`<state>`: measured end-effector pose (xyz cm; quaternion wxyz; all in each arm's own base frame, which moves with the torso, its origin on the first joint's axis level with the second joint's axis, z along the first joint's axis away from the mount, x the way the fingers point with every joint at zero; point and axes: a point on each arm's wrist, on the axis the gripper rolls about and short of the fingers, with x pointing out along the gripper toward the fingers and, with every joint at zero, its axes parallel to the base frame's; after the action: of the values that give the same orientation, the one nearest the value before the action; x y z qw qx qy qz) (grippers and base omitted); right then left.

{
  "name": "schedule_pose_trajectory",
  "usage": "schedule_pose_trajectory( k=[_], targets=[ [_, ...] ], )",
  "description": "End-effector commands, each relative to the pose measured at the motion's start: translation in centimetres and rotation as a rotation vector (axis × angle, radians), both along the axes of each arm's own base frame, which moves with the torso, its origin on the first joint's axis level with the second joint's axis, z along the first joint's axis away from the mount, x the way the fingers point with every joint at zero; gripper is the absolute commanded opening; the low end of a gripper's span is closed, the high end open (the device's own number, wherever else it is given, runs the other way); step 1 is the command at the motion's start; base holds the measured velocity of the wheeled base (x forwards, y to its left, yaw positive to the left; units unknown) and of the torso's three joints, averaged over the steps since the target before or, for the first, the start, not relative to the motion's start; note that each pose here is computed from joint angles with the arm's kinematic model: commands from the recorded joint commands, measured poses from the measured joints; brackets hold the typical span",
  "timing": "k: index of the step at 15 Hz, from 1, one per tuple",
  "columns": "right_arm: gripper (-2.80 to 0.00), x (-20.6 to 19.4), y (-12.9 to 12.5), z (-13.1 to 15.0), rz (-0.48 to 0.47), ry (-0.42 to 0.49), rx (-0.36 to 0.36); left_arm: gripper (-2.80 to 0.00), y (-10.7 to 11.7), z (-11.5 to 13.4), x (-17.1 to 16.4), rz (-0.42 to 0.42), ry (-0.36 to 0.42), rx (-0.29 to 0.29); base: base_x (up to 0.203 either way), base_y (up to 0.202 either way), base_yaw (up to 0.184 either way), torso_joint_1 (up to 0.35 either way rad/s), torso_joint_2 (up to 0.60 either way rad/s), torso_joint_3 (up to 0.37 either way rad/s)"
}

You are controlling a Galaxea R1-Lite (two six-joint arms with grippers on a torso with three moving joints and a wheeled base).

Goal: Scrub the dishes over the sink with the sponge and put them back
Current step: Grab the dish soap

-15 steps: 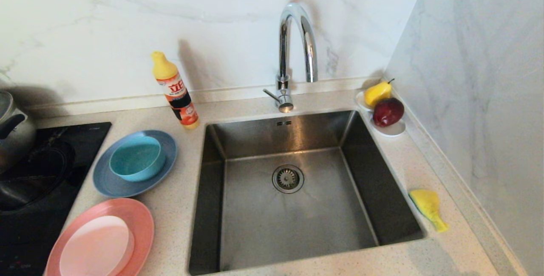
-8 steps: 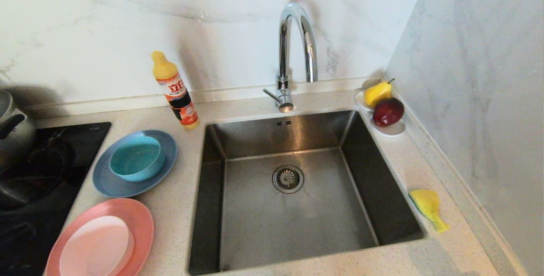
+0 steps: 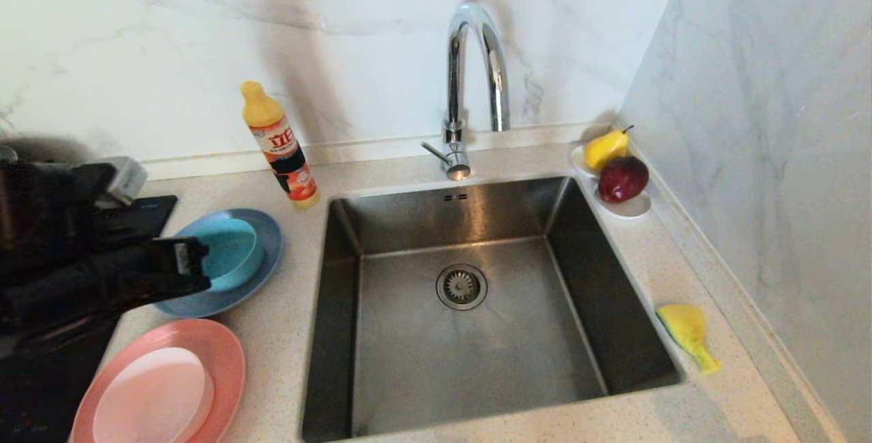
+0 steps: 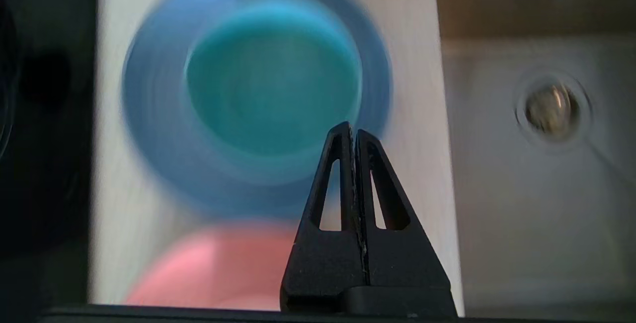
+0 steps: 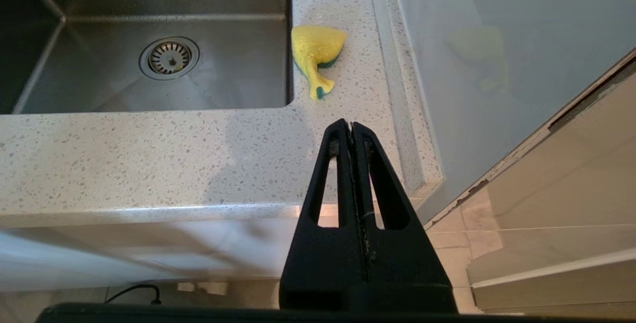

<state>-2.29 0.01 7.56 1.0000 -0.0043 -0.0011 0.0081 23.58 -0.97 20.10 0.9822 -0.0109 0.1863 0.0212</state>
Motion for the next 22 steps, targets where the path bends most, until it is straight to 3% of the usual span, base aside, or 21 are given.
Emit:
schedule_pose_trajectory(
  k=[1,2,8,11,13,16,22],
  targets=[
    [-2.80,0.0,0.0,0.0,0.001,-0.001,-0.001,-2.80,-0.8,-2.1,3.7,-0.002,0.025,0.012,0.000,0.000,0.000,0.000,0.00,0.000],
    [-2.80,0.0,0.0,0.0,0.001,-0.001,-0.001,0.00,-1.1,-2.0,4.3,0.006,0.012,0.018,0.000,0.000,0.000,0.000,0.00,0.000],
    [-2.80,0.0,0.0,0.0,0.001,-0.001,-0.001,0.00,-1.5,-1.1,5.8,0.010,-0.054,0.012,0.000,0.000,0.000,0.000,0.00,0.000],
    [-2.80,0.0,0.0,0.0,0.001,-0.001,-0.001,0.00,-1.7,-1.4,7.6,0.015,-0.152,0.002,0.000,0.000,0.000,0.000,0.00,0.000],
    [-2.80,0.0,0.0,0.0,0.001,-0.001,-0.001,0.00,-1.8,-2.5,9.0,0.018,-0.165,0.002,0.000,0.000,0.000,0.000,0.00,0.000],
    [-2.80,0.0,0.0,0.0,0.001,-0.001,-0.001,0.00,-2.9,-2.1,10.0,-0.010,-0.220,-0.009,0.000,0.000,0.000,0.000,0.00,0.000],
    [-2.80,0.0,0.0,0.0,0.001,-0.001,-0.001,0.00,-4.4,-2.4,12.4,-0.023,-0.248,-0.008,0.000,0.000,0.000,0.000,0.00,0.000]
  ],
)
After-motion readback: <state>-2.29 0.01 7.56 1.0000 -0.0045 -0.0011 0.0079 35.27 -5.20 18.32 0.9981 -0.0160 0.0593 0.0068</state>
